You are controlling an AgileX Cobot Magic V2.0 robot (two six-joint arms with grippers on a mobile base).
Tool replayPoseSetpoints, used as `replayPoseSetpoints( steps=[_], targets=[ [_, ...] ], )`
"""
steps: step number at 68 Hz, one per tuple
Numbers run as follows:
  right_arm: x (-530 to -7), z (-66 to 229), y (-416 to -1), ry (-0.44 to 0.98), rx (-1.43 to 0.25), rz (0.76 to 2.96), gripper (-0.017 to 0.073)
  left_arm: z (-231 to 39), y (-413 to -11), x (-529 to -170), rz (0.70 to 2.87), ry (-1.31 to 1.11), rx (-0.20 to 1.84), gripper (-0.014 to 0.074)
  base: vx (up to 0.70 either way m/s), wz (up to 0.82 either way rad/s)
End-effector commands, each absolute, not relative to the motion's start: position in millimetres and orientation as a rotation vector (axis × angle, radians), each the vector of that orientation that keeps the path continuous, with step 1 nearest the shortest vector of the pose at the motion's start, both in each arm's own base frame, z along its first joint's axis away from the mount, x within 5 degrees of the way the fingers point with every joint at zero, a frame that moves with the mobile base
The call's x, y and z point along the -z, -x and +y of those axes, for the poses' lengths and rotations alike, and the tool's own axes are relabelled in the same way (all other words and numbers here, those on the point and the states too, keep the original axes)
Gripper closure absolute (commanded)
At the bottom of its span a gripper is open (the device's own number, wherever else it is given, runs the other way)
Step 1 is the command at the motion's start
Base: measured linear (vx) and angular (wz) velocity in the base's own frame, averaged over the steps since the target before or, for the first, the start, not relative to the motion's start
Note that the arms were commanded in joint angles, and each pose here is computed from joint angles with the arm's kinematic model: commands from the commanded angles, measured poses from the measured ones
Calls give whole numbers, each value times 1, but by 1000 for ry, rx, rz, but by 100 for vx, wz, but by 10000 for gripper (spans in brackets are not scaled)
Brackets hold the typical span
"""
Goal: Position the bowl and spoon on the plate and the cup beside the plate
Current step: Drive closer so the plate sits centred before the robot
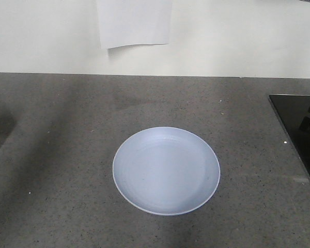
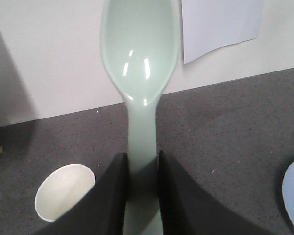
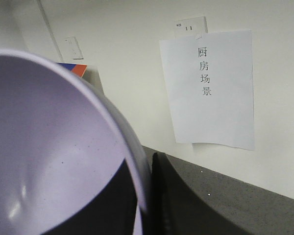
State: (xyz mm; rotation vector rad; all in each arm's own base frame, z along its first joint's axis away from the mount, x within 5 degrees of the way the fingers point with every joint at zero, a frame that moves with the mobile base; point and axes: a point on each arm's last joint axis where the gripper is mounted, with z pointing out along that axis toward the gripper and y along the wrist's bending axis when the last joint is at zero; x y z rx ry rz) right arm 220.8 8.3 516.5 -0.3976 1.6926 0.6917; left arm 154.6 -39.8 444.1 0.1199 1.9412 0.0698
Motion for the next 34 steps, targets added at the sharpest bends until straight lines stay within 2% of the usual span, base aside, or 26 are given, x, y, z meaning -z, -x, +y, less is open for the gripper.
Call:
replayPoseSetpoints(
  steps=[1, 34],
  targets=[
    [-534, 12, -209, 387, -696, 1593, 564, -39, -153, -457, 1852, -127, -56, 599, 3, 0],
    [-534, 12, -209, 387, -696, 1593, 564, -39, -153, -457, 1852, -127, -56, 599, 3, -1]
  ],
)
